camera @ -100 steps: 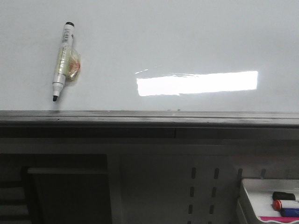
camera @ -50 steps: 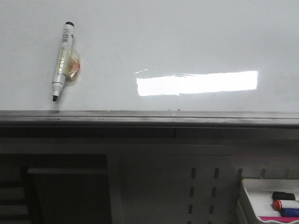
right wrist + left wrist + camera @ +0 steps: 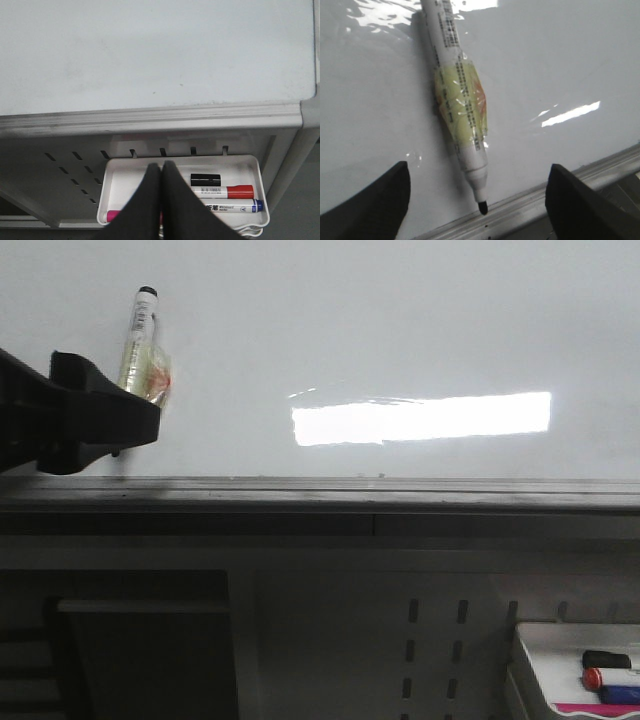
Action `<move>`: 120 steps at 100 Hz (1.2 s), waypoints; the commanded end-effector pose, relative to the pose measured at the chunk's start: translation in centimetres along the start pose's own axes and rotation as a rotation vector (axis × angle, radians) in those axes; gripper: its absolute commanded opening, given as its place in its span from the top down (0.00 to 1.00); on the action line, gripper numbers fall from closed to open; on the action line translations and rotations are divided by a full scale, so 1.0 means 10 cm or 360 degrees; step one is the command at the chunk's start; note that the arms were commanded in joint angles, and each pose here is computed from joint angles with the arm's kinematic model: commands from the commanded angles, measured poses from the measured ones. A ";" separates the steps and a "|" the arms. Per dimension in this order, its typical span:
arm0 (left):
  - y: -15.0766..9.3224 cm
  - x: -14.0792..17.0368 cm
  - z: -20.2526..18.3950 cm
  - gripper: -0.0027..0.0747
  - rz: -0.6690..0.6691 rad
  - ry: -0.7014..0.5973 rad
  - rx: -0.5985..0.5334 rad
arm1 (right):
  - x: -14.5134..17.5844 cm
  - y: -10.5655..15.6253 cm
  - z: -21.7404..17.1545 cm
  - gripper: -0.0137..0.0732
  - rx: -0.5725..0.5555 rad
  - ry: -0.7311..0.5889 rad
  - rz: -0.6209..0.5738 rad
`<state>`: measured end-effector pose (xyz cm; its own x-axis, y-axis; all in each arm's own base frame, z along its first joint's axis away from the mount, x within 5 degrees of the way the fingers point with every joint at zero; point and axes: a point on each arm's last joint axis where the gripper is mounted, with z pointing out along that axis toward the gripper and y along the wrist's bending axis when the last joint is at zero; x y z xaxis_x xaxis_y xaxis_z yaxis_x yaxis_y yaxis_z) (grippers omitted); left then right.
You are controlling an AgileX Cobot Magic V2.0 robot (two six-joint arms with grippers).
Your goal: Write number 4 on whiteboard
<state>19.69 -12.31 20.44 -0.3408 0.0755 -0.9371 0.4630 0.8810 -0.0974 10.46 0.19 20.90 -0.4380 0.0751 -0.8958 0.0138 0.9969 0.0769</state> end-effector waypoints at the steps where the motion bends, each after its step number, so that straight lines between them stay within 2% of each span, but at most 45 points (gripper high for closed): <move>1: -0.03 -0.20 0.05 0.31 -0.0028 -0.0199 0.0012 | -0.18 0.00 -0.01 0.92 0.0008 -0.0153 0.0005; 34: -0.02 -0.17 0.19 0.33 -0.0069 -0.0176 -0.0023 | -0.17 0.00 -0.01 0.92 0.0008 -0.0150 0.0005; 39: -0.01 -0.15 0.20 0.36 -0.0092 -0.0164 -0.0041 | -0.17 0.00 -0.01 0.92 0.0008 -0.0150 0.0005; 46: 0.01 -0.12 0.22 0.50 -0.0130 -0.0144 -0.0068 | -0.17 0.00 -0.01 0.92 0.0008 -0.0150 0.0005; 53: 0.02 -0.11 0.23 0.73 -0.0147 -0.0128 -0.0081 | -0.17 0.00 -0.01 0.92 0.0008 -0.0147 0.0005; 55: 0.02 -0.10 0.23 0.83 -0.0147 -0.0124 -0.0081 | -0.17 0.00 -0.01 0.92 0.0008 -0.0147 0.0005; 60: 0.02 -0.10 0.23 0.98 -0.0147 -0.0124 -0.0081 | -0.17 0.00 -0.01 0.92 0.0007 -0.0139 0.0005; 81: 0.00 -0.10 0.22 0.99 -0.0113 -0.0107 -0.0057 | -0.18 0.03 -0.02 0.92 -0.0032 -0.0133 -0.0012; 89: -0.05 -0.13 0.20 0.99 0.0032 -0.0126 0.0038 | -0.23 0.12 -0.03 0.92 -0.0145 -0.0123 -0.0068; 100: -0.14 -0.20 0.12 0.99 0.0247 -0.0169 0.0170 | -0.33 0.32 -0.07 0.92 -0.0374 -0.0077 -0.0271; 120: -0.35 -0.25 -0.08 0.99 0.0924 -0.0276 0.0523 | -0.68 0.74 -0.23 0.91 -0.0803 -0.0167 -0.0428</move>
<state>19.23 -14.48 21.34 -0.0596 0.3863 -0.9204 0.7210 0.6543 0.2279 10.97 5.60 25.49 -0.3910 -0.1641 -0.9056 -0.4534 0.8906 0.0344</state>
